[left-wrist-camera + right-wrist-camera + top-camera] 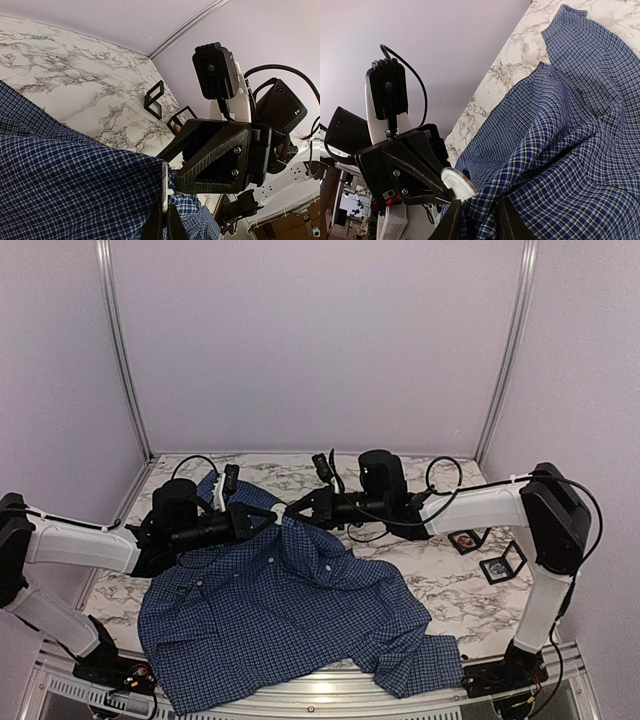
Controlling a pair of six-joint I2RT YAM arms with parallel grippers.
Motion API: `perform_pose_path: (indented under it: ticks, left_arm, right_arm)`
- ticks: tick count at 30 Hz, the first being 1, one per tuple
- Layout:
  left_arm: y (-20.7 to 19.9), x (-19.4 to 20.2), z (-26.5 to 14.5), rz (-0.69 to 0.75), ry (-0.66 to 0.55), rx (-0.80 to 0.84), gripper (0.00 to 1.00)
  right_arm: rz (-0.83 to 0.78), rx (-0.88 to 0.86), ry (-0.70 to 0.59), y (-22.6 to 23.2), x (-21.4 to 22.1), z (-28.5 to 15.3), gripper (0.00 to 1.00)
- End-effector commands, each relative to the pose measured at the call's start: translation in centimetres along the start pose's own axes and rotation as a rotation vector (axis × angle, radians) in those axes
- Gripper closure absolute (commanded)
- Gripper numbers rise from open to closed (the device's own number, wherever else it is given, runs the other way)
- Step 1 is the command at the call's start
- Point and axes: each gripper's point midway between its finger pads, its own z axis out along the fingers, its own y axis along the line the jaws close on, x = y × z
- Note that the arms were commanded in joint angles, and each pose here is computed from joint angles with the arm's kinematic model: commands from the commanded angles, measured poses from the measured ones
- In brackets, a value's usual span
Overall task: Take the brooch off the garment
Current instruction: Open the brooch with the flattened clothing, then remove the brooch from the flattened clothing.
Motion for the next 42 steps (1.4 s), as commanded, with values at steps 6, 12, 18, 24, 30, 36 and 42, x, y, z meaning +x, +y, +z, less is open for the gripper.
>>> perform_pose_path:
  ticks: [6, 12, 18, 24, 30, 36, 42]
  left_arm:
    - [0.7, 0.3, -0.4, -0.016, 0.016, -0.049, 1.0]
    - [1.3, 0.2, -0.6, -0.027, 0.021, -0.085, 1.0]
    - [1.4, 0.1, -0.5, -0.027, 0.035, -0.103, 1.0]
    - [1.8, 0.1, -0.5, -0.028, 0.051, -0.137, 1.0]
    - [2.2, 0.2, -0.8, -0.013, 0.071, -0.175, 1.0]
    - [2.9, 0.8, -0.9, -0.006, 0.097, -0.212, 1.0]
    - [3.6, 1.2, -1.2, 0.007, 0.116, -0.248, 1.0]
  right_arm:
    - [-0.105, 0.05, -0.05, 1.7, -1.9, -1.2, 0.62]
    - [-0.185, 0.168, -0.028, 0.7, -1.3, -1.5, 0.47]
    - [-0.314, 0.324, 0.005, 0.2, -0.2, -0.7, 0.38]
    - [-0.364, 0.407, 0.054, -0.2, 1.4, 0.3, 0.45]
    - [-0.359, 0.4, 0.058, -0.2, 1.5, 0.5, 0.78]
    - [-0.35, 0.358, 0.051, 0.7, 1.3, 1.0, 1.0]
    - [-0.348, 0.337, 0.039, 1.1, 1.0, 1.3, 1.0]
